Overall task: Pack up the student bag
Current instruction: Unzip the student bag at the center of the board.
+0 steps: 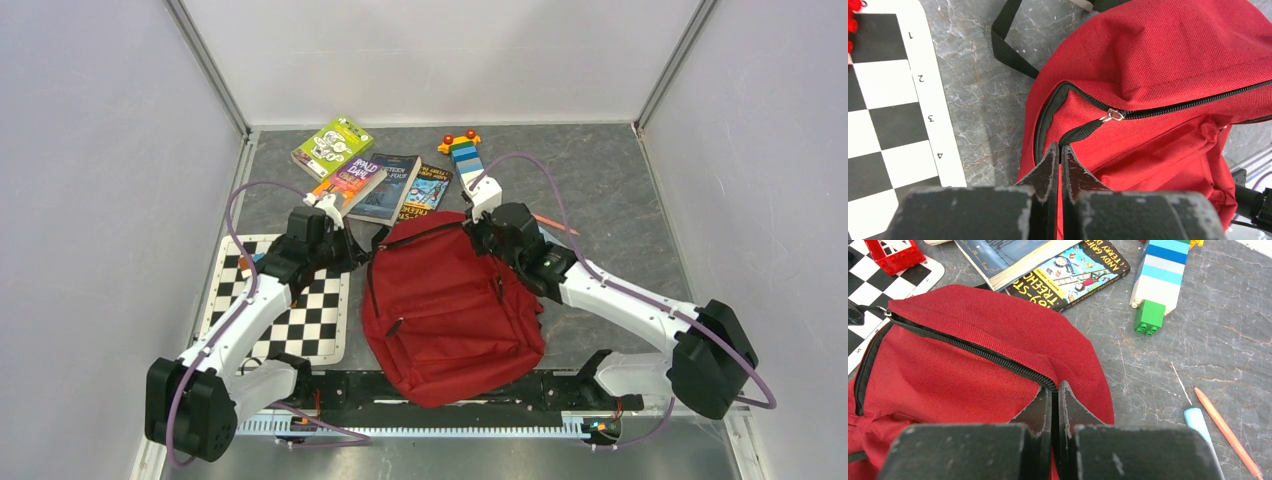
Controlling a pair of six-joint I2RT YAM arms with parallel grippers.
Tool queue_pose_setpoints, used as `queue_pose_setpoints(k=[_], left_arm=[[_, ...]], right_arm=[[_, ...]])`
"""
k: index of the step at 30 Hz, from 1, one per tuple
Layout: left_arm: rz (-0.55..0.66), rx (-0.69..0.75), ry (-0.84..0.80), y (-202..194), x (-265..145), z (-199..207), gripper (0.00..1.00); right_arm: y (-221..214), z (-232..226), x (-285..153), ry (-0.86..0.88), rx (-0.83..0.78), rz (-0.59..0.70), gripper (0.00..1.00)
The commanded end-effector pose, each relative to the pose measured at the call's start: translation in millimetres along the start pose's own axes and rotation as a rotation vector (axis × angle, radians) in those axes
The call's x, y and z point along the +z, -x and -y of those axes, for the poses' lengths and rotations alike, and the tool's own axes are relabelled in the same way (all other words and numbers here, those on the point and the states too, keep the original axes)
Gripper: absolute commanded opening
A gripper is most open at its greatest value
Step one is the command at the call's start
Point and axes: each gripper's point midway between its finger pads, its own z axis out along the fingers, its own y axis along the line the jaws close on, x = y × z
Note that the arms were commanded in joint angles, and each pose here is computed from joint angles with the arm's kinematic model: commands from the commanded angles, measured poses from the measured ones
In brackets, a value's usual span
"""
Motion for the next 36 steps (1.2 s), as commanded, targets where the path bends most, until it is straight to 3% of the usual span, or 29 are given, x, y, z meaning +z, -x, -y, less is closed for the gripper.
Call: queue_pose_setpoints(k=[1, 5, 6, 11, 14, 20, 29, 36], left_arm=[[-0.012, -0.041, -0.018, -6.9, -0.6, -0.1, 0.02], [-0.007, 0.003, -0.078, 6.4, -1.0, 14.6, 0.02], [-0.011, 0.015, -0.091, 9.4, -1.0, 18.2, 0.02], [-0.006, 0.064, -0.161, 18.3, -3.2, 32.8, 0.02], [-0.005, 0.076, -0.185, 17.8, -4.7, 36.5, 0.02], [-0.011, 0.068, -0.207, 11.5, -3.8, 37.5, 0.02], [0.004, 0.070, -0.208, 13.0, -4.5, 37.5, 0.02], [0.018, 0.075, -0.194, 15.1, -6.8, 35.8, 0.02]], right_arm=[[10.7, 18.8, -12.6, -0.070, 0.011, 0.047, 0.00], [18.1, 9.1, -21.4, 0.005, -0.029, 0.084, 0.01], [21.6, 6.9, -23.0, 0.022, -0.047, 0.093, 0.07], [49.9, -11.0, -28.4, 0.145, -0.174, 0.152, 0.69], [65.7, -26.3, -23.5, 0.233, -0.240, 0.160, 0.86], [65.3, -61.4, 3.8, 0.426, -0.337, 0.116, 0.92], [41.5, -114.4, 55.6, 0.736, -0.448, 0.041, 0.90], [31.7, -126.0, 81.3, 0.782, -0.501, 0.017, 0.90]])
